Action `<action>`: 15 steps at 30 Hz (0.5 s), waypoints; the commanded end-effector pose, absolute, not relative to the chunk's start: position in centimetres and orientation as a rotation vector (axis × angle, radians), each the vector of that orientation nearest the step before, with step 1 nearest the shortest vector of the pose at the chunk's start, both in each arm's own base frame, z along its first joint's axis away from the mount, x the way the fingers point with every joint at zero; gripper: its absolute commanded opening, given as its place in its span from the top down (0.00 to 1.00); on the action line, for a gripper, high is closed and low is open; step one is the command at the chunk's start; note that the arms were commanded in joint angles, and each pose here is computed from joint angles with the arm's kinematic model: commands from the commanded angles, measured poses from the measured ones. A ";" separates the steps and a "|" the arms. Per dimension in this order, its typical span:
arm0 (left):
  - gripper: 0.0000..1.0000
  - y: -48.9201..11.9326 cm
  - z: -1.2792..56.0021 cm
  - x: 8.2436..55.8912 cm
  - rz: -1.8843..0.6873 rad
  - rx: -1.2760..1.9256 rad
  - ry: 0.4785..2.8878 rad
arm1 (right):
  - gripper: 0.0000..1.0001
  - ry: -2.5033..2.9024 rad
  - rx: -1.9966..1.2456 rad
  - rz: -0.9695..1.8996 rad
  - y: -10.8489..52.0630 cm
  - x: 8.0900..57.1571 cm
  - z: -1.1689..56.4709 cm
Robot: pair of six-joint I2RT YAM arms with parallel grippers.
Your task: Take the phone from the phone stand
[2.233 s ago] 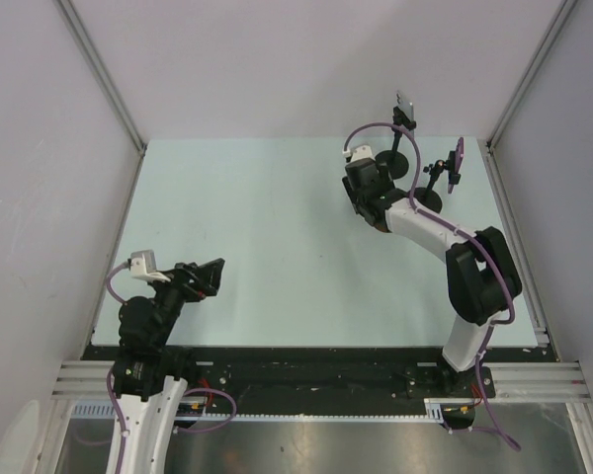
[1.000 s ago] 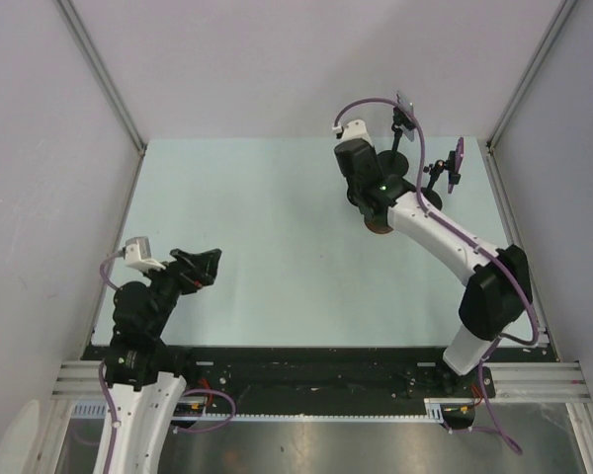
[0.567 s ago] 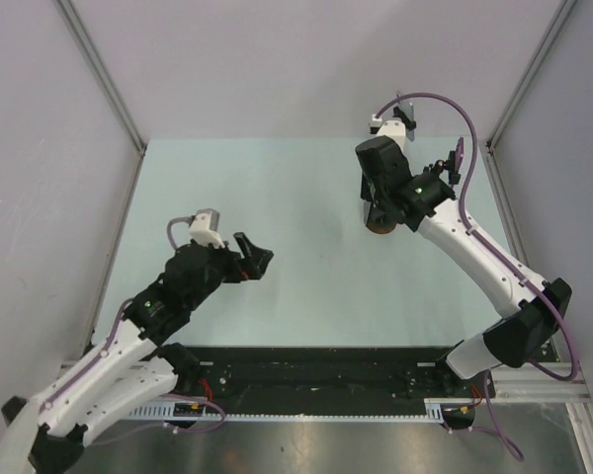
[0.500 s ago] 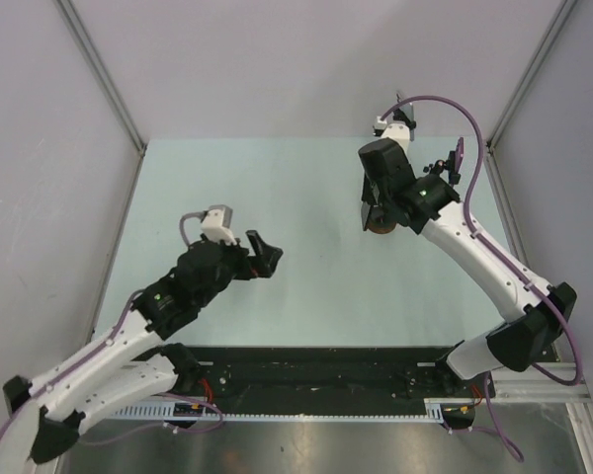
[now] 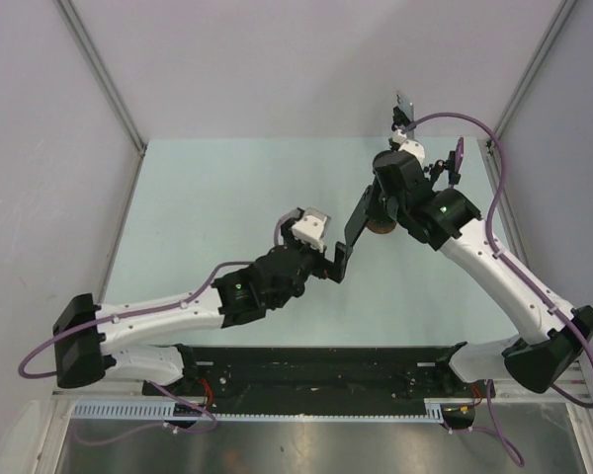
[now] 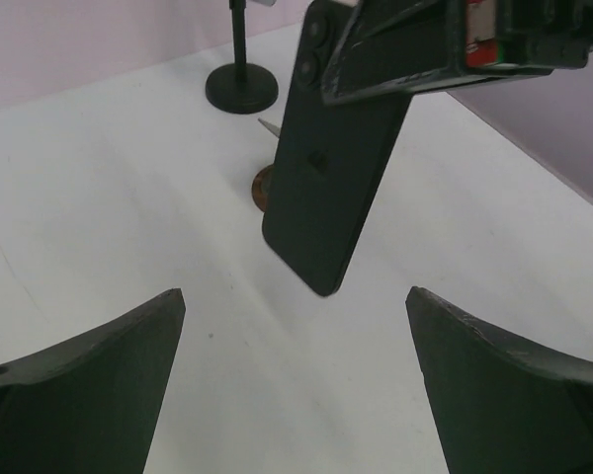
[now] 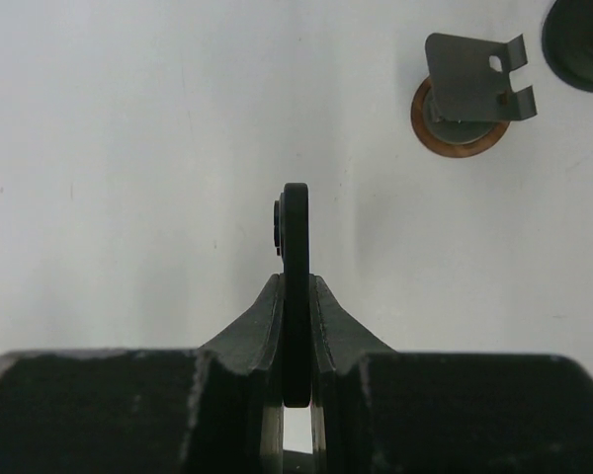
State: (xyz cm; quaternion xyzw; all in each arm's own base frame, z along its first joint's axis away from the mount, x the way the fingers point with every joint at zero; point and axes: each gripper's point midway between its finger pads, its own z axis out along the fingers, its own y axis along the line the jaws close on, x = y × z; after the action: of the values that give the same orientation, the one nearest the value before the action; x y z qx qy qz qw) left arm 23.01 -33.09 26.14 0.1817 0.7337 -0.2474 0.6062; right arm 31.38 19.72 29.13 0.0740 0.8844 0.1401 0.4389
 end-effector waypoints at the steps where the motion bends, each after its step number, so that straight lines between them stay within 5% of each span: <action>1: 0.00 -35.3 30.3 23.7 -0.476 0.467 1.525 | 1.00 2.138 0.245 0.511 20.5 30.2 31.8; 10: 0.05 -37.9 28.2 24.3 -0.212 0.591 1.474 | 1.00 2.129 0.320 0.626 20.8 28.8 32.5; 15: 0.16 -37.8 27.0 25.1 -0.126 0.597 1.460 | 1.00 2.130 0.349 0.661 20.7 28.1 32.6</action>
State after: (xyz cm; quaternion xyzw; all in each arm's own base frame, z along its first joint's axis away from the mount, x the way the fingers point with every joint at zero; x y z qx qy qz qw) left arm 23.88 -38.43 24.64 0.2862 0.6804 -0.0994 0.6673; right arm 28.56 20.16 29.86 0.1149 0.8782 0.2131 0.4124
